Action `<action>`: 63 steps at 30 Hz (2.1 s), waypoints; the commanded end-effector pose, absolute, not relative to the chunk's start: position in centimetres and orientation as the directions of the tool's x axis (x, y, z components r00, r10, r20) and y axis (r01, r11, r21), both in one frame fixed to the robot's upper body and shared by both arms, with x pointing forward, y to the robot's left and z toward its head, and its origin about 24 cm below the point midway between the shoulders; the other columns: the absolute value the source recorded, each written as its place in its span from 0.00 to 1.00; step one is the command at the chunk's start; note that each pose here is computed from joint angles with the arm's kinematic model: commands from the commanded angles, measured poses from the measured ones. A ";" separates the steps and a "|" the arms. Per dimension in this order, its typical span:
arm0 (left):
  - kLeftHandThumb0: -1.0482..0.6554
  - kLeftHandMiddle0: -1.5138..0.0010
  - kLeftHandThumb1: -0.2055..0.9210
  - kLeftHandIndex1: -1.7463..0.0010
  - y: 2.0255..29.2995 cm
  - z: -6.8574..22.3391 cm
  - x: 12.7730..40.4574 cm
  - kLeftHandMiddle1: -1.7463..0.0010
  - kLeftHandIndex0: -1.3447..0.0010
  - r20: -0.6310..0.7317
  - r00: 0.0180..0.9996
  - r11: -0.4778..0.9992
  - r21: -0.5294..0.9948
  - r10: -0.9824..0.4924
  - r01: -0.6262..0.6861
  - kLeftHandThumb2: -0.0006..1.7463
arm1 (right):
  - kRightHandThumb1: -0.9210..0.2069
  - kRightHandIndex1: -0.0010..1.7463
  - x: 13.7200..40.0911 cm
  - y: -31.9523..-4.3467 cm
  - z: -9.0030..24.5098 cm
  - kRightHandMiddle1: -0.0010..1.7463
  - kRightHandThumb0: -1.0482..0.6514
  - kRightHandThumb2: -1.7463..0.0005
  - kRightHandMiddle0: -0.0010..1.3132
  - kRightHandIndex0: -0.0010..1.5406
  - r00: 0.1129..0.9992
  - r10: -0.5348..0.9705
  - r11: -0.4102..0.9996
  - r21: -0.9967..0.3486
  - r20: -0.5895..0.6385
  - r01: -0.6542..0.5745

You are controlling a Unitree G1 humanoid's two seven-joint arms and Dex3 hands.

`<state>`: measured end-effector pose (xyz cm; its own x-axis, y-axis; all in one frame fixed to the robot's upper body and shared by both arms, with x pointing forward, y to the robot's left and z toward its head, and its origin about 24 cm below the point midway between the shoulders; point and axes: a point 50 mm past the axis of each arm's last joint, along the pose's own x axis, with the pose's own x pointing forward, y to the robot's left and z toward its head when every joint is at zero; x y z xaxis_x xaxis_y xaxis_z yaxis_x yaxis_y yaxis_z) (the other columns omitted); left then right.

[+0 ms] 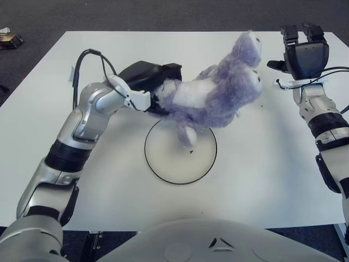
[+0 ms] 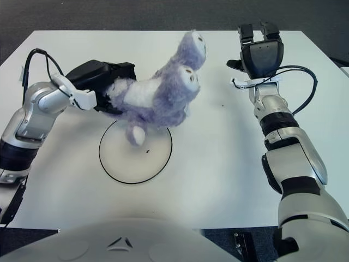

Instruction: Put the doll into the plate.

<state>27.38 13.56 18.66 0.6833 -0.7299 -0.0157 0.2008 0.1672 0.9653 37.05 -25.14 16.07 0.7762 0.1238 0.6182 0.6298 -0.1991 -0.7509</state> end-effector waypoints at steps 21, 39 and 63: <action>0.57 0.41 0.92 0.00 14.8 17.5 26.6 0.00 0.49 -0.021 0.642 0.171 0.957 -0.767 0.236 0.14 | 0.00 0.00 37.2 -26.2 15.8 0.34 0.31 0.82 0.16 0.33 0.807 0.080 -0.231 -0.776 0.586 0.587; 0.60 0.59 0.84 0.17 14.9 17.5 26.5 0.07 0.63 -0.097 0.646 0.095 0.962 -0.757 0.256 0.29 | 0.00 0.00 37.4 -26.6 15.8 0.33 0.31 0.83 0.18 0.34 0.809 0.080 -0.247 -0.775 0.582 0.582; 0.39 0.63 1.00 0.22 15.7 19.0 25.4 0.40 0.59 -0.140 0.605 0.007 0.972 -0.784 0.234 0.11 | 0.00 0.00 37.4 -26.9 15.8 0.33 0.30 0.82 0.20 0.34 0.810 0.077 -0.247 -0.776 0.582 0.581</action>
